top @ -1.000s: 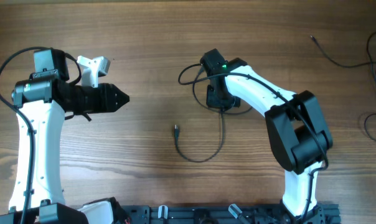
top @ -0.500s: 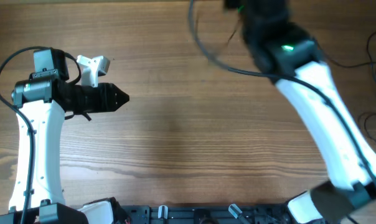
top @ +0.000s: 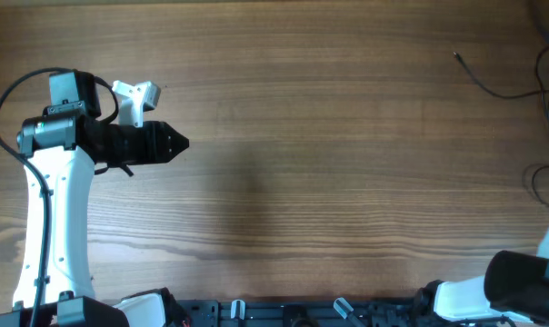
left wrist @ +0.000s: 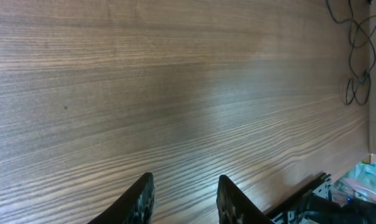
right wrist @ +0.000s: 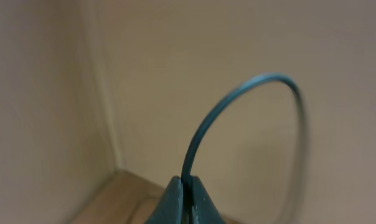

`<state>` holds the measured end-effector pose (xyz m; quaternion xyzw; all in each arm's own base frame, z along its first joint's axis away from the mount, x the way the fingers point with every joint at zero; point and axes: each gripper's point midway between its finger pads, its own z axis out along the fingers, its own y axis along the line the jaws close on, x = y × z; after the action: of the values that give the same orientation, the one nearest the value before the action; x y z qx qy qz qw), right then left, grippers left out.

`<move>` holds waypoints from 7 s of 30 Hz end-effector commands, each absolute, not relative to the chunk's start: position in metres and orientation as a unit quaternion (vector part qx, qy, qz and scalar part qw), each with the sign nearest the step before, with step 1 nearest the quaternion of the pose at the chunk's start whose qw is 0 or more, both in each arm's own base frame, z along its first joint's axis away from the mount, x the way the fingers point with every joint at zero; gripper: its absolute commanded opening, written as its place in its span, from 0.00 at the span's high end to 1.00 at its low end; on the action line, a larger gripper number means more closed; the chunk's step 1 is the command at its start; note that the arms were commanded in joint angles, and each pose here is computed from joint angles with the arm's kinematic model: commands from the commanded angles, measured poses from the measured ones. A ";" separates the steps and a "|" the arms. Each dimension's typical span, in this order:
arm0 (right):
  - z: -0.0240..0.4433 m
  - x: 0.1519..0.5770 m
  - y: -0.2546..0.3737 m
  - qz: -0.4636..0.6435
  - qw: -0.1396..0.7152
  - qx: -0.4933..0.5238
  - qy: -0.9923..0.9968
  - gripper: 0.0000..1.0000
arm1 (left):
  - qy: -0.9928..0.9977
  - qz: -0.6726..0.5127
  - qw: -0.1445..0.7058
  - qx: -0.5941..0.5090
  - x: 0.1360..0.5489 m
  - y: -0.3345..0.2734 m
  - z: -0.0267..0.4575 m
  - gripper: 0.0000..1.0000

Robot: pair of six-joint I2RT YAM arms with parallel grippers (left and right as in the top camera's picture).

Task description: Untangle cables

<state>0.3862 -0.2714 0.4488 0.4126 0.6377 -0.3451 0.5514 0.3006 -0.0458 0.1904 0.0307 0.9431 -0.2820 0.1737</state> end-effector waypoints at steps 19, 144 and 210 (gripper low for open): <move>0.247 0.455 -0.289 0.129 0.413 0.460 0.775 0.00 | 0.941 -0.282 0.182 0.043 0.299 -0.048 0.196 0.66; 0.457 0.101 0.064 0.025 0.910 -0.195 0.366 0.00 | 0.828 -0.137 0.525 0.140 0.120 -0.069 0.346 0.77; 0.174 0.246 0.025 0.087 0.700 -0.027 0.709 0.00 | 0.808 -0.192 0.555 0.042 -0.002 -0.090 0.291 0.60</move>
<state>0.2453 0.0270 0.1736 -0.0310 0.7089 0.0894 0.6990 0.0034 -0.0948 0.2985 0.0837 0.8020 -0.1831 0.5624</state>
